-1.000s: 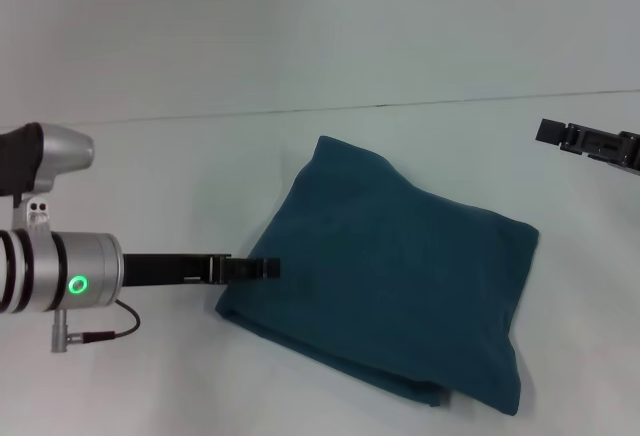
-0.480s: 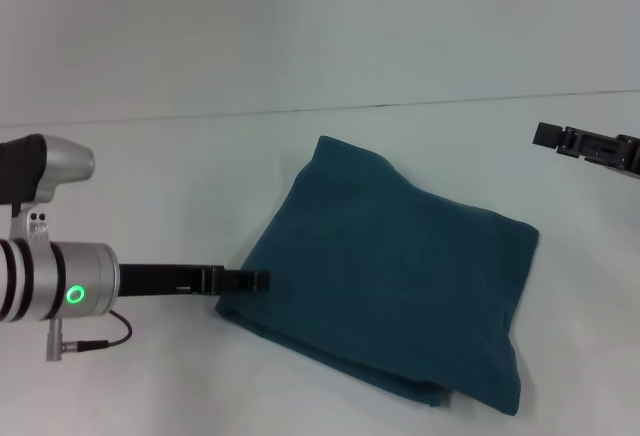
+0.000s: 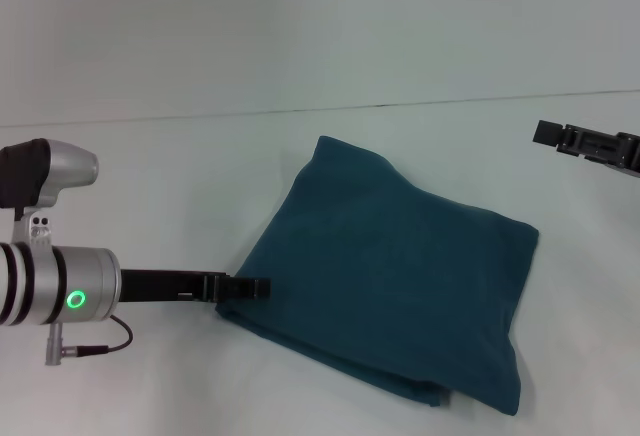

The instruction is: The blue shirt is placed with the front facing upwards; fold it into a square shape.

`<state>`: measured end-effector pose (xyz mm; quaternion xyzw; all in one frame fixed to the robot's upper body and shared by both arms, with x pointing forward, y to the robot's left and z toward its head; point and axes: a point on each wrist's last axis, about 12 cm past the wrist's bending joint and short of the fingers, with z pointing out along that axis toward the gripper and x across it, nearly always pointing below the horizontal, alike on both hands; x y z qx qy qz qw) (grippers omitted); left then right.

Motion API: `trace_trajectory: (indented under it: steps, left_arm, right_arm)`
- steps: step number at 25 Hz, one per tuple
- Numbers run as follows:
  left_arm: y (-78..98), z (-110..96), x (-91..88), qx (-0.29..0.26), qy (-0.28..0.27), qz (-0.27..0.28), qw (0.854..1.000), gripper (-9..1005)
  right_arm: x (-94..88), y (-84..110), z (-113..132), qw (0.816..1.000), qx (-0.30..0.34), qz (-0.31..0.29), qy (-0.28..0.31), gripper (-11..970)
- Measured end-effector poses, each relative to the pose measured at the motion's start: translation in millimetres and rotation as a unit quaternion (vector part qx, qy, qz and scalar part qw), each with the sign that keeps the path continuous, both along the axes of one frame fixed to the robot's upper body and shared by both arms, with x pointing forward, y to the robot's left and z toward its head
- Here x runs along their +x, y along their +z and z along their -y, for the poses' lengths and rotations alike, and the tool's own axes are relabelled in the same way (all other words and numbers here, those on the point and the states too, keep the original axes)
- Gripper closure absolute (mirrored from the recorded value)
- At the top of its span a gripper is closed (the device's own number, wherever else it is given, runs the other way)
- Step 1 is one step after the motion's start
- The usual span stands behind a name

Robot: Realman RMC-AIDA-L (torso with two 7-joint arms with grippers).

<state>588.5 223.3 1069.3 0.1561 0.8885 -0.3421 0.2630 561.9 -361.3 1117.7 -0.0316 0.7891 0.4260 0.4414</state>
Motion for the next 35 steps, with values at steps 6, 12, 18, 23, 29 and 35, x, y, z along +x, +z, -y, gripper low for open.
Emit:
trace_trajectory:
  steps: [6,12,18,23,29,35]
  left_arm:
    - [0.6,1.5,0.5,0.007,-0.007,0.001,1.0,273]
    - [1.4,5.0,0.9,0.012,-0.017,0.002,1.0,542]
    - [3.8,6.6,-0.6,0.006,-0.027,-0.001,1.0,772]
    - [8.7,7.3,-7.0,-0.009,-0.053,-0.013,0.998,870]
    - [12.7,8.4,-15.7,-0.027,-0.085,-0.039,0.995,948]
    - [12.2,5.6,-22.7,-0.019,-0.094,-0.07,0.993,947]
  right_arm:
    - [0.7,0.7,-0.3,1.0,0.001,0.001,0.0,54]
    - [0.9,1.2,0.2,1.0,0.0,0.002,-0.001,55]
    - [0.8,1.3,0.8,1.0,0.0,0.002,-0.001,56]
    - [0.8,1.3,1.1,1.0,0.0,0.002,-0.002,57]
    - [0.9,1.8,2.1,1.0,-0.002,0.003,-0.002,58]
    - [0.5,2.6,5.0,1.0,-0.005,0.004,-0.004,59]
